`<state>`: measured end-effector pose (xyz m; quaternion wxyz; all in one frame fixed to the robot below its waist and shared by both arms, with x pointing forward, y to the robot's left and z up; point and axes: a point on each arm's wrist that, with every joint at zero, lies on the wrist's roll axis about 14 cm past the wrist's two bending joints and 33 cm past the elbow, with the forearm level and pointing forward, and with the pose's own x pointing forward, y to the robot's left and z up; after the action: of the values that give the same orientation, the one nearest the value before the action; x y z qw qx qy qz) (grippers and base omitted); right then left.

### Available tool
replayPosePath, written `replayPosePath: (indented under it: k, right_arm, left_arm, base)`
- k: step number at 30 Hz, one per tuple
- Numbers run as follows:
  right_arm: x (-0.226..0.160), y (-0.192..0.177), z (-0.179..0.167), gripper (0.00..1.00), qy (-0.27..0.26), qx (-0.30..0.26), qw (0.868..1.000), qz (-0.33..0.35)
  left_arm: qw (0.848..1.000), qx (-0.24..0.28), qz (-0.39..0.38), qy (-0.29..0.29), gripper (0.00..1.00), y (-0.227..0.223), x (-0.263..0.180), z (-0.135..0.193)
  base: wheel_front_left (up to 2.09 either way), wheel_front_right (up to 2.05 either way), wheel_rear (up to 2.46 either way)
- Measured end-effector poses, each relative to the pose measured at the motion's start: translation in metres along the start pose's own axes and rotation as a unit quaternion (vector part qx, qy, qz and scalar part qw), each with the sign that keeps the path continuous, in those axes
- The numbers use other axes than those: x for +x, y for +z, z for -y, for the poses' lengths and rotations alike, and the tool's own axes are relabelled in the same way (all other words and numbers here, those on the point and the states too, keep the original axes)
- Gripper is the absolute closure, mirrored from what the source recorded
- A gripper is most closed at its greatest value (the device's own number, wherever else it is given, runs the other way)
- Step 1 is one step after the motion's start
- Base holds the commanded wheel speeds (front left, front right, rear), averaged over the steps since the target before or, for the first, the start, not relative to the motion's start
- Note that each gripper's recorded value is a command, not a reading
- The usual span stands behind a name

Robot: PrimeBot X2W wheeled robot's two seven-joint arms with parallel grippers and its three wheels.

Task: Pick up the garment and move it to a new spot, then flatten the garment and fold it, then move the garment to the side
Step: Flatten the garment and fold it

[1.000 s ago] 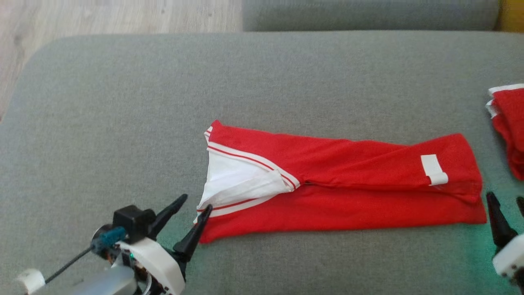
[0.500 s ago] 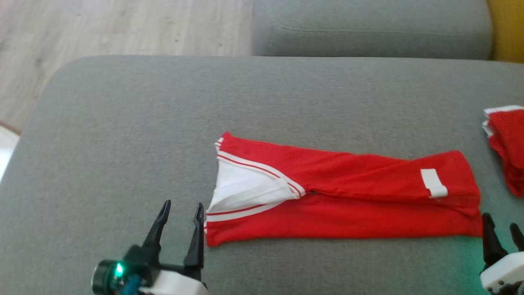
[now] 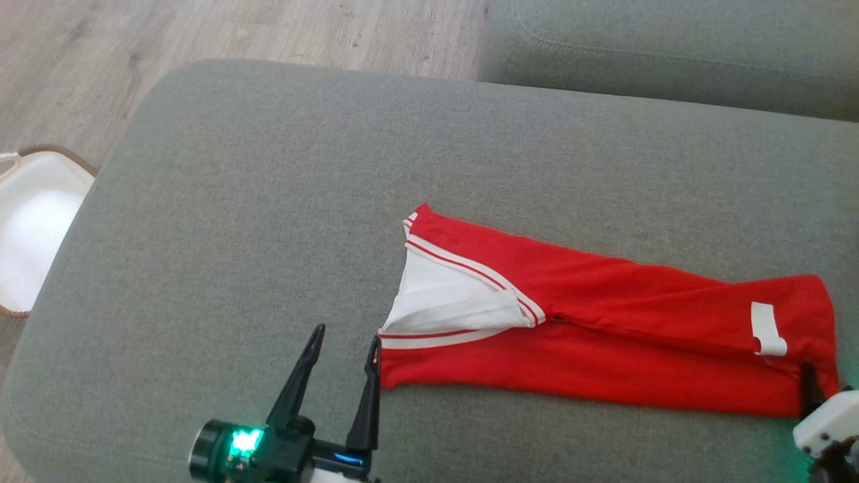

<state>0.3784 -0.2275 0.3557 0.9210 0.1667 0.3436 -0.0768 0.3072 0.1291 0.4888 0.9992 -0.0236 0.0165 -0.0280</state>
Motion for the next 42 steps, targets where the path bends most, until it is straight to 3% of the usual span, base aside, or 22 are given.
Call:
replayPosePath:
  k: [4, 5, 6, 7, 13, 22, 25, 30, 34, 42]
  right_arm:
    - [0.006, -0.005, -0.005, 0.02, 0.002, -0.004, 1.000, -0.022]
    - [0.007, -0.006, -0.006, 0.57, 0.004, -0.003, 1.000, -0.025]
    - [0.007, -0.006, -0.007, 0.95, 0.006, 0.000, 1.000, -0.026]
    - [0.008, -0.006, -0.009, 1.00, 0.009, 0.001, 1.000, -0.026]
    - [0.005, -0.002, -0.014, 1.00, 0.023, 0.008, 1.000, -0.010]
    - [-0.025, 0.042, 0.044, 1.00, -0.021, 0.020, 0.997, 0.069]
    - [-0.040, 0.059, 0.041, 1.00, -0.005, 0.028, 0.995, 0.097]
    - [-0.066, 0.097, -0.016, 1.00, 0.089, 0.040, 0.981, 0.166]
    - [-0.085, 0.111, -0.072, 1.00, 0.166, 0.010, 0.966, 0.196]
    - [-0.098, 0.077, -0.169, 1.00, 0.289, -0.039, 0.944, 0.157]
  left_arm:
    - [1.000, -0.001, -0.002, 0.003, 0.00, -0.003, 0.001, -0.002]
    - [1.000, -0.001, -0.002, 0.004, 0.00, -0.003, 0.002, -0.002]
    - [1.000, -0.003, -0.002, 0.003, 0.00, -0.003, 0.002, -0.002]
    - [1.000, -0.005, -0.002, 0.003, 0.00, -0.003, 0.003, -0.002]
    - [1.000, -0.006, 0.004, 0.000, 0.00, -0.001, 0.010, -0.003]
    - [0.999, -0.014, 0.001, -0.032, 0.00, -0.005, 0.015, 0.015]
    - [0.999, -0.014, 0.004, -0.039, 0.00, -0.004, 0.017, 0.019]
    - [0.999, -0.012, 0.010, -0.049, 0.00, -0.001, 0.019, 0.024]
    - [0.998, -0.017, 0.006, -0.054, 0.00, -0.004, 0.014, 0.027]
    - [0.999, -0.012, 0.010, -0.039, 0.00, -0.004, 0.006, 0.016]
  base:
    - [0.00, 0.00, 0.00]
    - [0.00, 0.00, 0.00]
    - [0.00, 0.00, 0.00]
    - [0.00, 0.00, 0.00]
    - [0.00, 0.00, 0.00]
    - [0.00, 0.00, 0.00]
    - [0.00, 0.00, 0.00]
    - [0.00, 0.00, 0.00]
    - [0.00, 0.00, 0.00]
    - [0.00, 0.00, 0.00]
